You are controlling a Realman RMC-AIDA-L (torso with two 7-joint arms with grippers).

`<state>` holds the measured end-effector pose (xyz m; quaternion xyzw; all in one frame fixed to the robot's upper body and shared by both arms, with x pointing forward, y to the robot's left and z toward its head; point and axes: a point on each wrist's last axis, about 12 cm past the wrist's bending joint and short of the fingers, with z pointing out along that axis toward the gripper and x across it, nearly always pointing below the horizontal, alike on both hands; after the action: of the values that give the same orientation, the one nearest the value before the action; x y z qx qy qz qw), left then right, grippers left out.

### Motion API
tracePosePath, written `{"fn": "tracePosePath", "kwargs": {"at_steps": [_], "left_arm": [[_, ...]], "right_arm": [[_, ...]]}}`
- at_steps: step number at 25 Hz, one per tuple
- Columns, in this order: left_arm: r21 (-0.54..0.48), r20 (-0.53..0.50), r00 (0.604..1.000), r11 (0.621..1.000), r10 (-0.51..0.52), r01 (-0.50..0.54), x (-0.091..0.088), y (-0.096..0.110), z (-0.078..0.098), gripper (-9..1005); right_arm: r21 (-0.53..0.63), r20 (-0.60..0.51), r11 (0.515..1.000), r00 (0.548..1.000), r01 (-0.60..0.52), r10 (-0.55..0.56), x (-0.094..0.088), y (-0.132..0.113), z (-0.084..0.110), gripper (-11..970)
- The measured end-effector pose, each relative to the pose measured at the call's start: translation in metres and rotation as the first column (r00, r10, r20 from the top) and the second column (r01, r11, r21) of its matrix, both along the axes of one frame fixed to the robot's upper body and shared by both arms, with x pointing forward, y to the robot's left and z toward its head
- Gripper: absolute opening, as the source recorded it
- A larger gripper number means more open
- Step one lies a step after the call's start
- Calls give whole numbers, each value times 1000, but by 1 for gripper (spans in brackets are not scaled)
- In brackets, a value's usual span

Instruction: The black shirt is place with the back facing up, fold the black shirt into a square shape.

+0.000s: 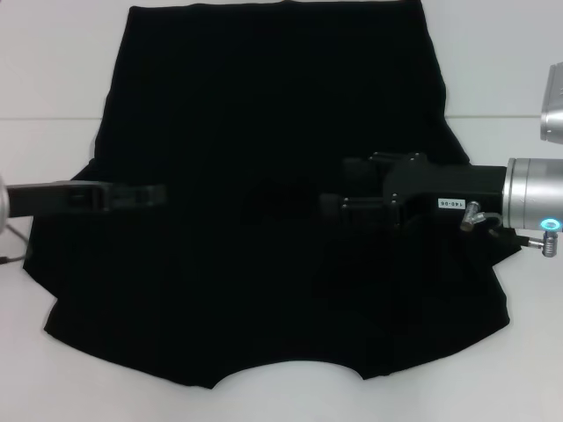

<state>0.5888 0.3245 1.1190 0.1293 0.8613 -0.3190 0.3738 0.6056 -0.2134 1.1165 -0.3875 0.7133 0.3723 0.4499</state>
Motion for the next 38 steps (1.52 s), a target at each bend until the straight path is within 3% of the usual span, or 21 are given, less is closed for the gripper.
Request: {"fn": "tracePosePath", "kwargs": {"at_steps": [4,5,10,17,31,38], "left_arm": [[55,-72,990,991,124,-120,2,20,2,876],[71,-104,977,981,187,-180,2,29,3,876],[107,-163,938,950,307,-292,2,46,6,876],[158,-162,915,925,371,-347,5,52,3,876],[227,-169,880,887,443,-403,6,53,-18,875],[231,-184,877,887,443,-399,5,52,-24,876]], "right_arm": [[4,-9,1000,1000,-1,1,0,5,-2,841],[6,-11,1000,1000,-3,3,0,6,-2,841],[14,-16,1000,1000,-6,6,0,8,-3,840],[21,-15,1000,1000,-3,3,0,9,-2,840],[20,-15,1000,1000,10,-10,0,4,-3,841],[13,-9,1000,1000,11,-11,2,5,-1,841]]}}
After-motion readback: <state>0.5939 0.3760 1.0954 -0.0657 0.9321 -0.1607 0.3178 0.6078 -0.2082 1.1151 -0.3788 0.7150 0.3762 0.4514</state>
